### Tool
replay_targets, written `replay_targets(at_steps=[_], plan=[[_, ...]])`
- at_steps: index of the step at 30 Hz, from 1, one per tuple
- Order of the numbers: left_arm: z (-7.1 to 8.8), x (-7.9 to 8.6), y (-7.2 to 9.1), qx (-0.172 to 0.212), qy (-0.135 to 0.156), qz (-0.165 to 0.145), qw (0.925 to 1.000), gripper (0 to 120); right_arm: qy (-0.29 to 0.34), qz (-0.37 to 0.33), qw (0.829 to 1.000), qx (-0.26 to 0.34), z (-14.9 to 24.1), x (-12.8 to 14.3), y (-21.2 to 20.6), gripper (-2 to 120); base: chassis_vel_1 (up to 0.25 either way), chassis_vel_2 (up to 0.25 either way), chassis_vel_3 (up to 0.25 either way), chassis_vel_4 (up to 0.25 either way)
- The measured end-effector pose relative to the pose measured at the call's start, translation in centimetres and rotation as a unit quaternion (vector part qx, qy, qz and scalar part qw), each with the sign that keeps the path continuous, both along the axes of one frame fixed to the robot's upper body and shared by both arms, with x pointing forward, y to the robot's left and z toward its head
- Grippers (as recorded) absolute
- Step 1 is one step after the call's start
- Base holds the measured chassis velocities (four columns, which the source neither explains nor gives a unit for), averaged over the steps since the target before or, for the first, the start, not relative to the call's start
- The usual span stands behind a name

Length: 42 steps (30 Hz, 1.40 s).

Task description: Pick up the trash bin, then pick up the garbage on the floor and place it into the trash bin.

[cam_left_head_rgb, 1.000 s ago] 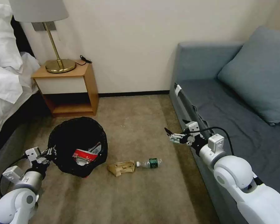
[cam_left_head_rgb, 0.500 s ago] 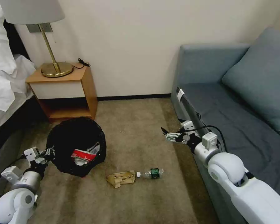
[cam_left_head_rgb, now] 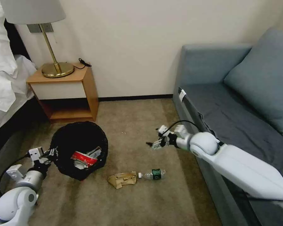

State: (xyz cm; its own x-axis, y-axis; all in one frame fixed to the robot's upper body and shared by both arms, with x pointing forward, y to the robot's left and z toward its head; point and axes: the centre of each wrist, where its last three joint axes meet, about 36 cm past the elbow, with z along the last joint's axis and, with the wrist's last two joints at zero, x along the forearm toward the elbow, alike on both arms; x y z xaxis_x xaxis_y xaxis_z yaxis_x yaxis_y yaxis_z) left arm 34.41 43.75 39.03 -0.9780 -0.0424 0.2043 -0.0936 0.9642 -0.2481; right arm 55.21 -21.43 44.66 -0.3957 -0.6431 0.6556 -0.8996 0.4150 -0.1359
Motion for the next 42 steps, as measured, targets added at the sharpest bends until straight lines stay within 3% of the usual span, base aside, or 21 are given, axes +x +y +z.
replay_targets(at_steps=[10,21,42], plan=[[-0.4,-0.4,0.3,-0.004,-0.008,-0.014,0.9999,4,0.08,0.064,0.991,-0.084,-5.4,2.4,0.6,100,0.0,0.0,0.0,0.0],[-0.3,-0.3,-0.6,-0.009,-0.02,-0.028,0.9994,4,0.128,0.062,0.98,-0.137,-12.3,3.2,-0.7,100,0.0,0.0,0.0,0.0],[-0.7,-0.3,0.3,-0.017,-0.024,-0.019,0.9994,4,0.131,0.088,0.974,-0.16,-18.1,2.4,3.0,100,0.0,0.0,0.0,0.0]])
